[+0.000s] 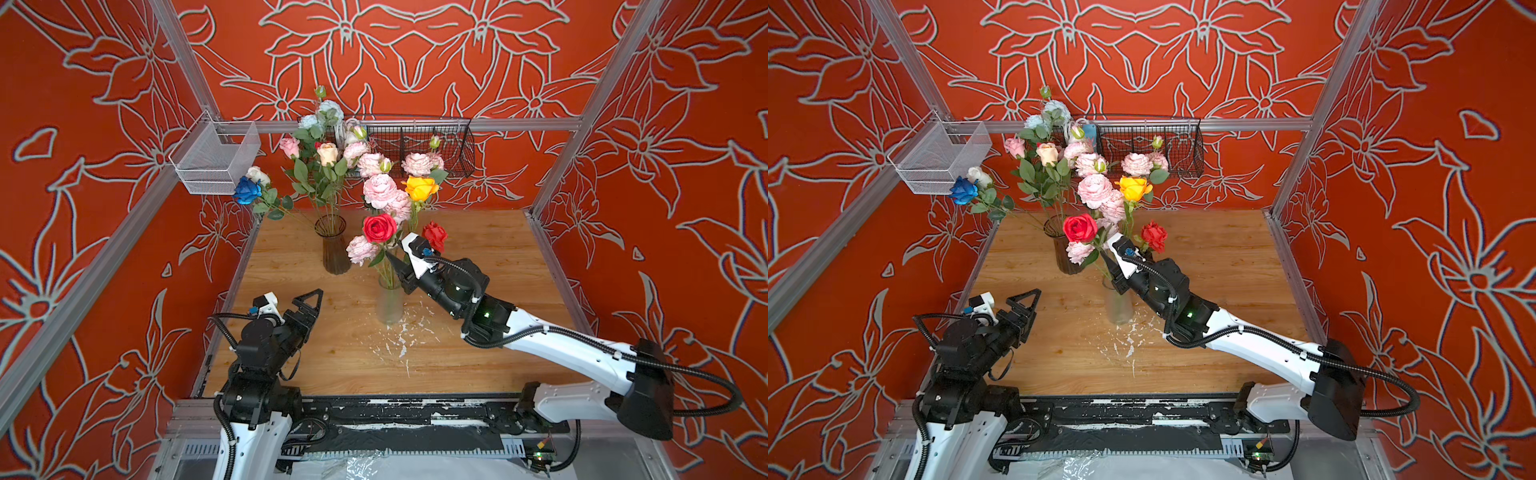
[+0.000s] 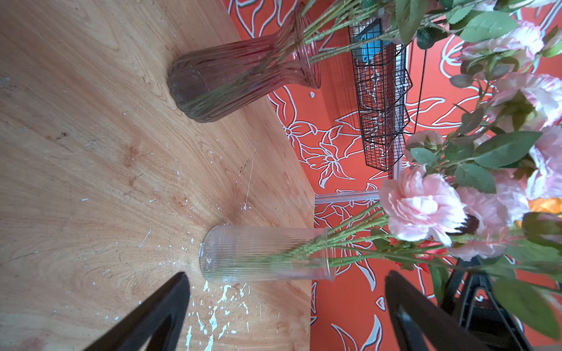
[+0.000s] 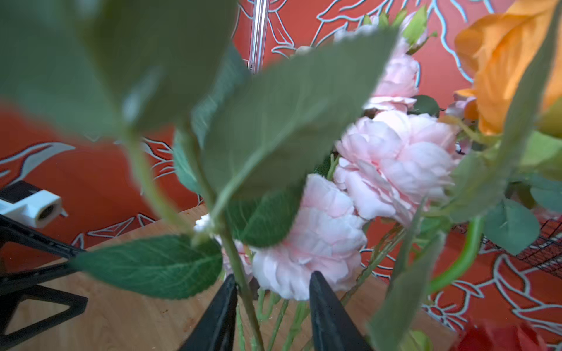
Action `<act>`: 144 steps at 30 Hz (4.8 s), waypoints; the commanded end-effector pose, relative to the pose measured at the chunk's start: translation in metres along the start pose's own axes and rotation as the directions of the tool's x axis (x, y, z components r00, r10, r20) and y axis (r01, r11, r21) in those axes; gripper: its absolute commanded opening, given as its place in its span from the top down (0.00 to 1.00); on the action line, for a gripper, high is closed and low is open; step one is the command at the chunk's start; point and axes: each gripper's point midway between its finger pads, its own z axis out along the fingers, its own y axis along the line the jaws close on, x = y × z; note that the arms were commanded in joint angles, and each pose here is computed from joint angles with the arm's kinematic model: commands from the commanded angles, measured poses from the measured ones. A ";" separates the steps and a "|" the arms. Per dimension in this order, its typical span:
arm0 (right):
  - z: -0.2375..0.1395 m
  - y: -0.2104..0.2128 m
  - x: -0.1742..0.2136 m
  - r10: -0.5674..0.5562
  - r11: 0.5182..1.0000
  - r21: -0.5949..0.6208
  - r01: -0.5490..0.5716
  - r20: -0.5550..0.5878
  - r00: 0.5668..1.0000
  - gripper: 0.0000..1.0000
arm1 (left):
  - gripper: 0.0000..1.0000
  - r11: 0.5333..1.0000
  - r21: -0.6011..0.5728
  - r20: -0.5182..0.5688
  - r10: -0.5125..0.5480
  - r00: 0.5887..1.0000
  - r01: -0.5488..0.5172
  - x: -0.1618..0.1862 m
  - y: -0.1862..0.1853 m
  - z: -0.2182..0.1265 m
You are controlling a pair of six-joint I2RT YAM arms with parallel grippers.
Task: Arrange the flowers into the vase
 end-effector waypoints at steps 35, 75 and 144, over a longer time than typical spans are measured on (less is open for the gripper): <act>-0.057 -0.024 -0.015 0.179 0.980 0.113 -0.161 -0.176 0.968 0.65 | 0.05 0.992 -0.094 -0.211 0.066 0.975 -0.087 0.037 0.020 0.071; -0.231 -0.143 -0.016 0.332 0.769 0.554 -0.318 0.078 0.940 0.35 | 0.06 0.947 -0.226 -0.343 0.142 0.929 -0.229 0.061 0.069 0.116; -0.267 -0.151 0.107 0.423 0.633 0.703 -0.324 0.036 0.905 0.35 | 0.11 0.889 -0.194 -0.503 0.274 0.820 -0.416 0.139 0.071 0.176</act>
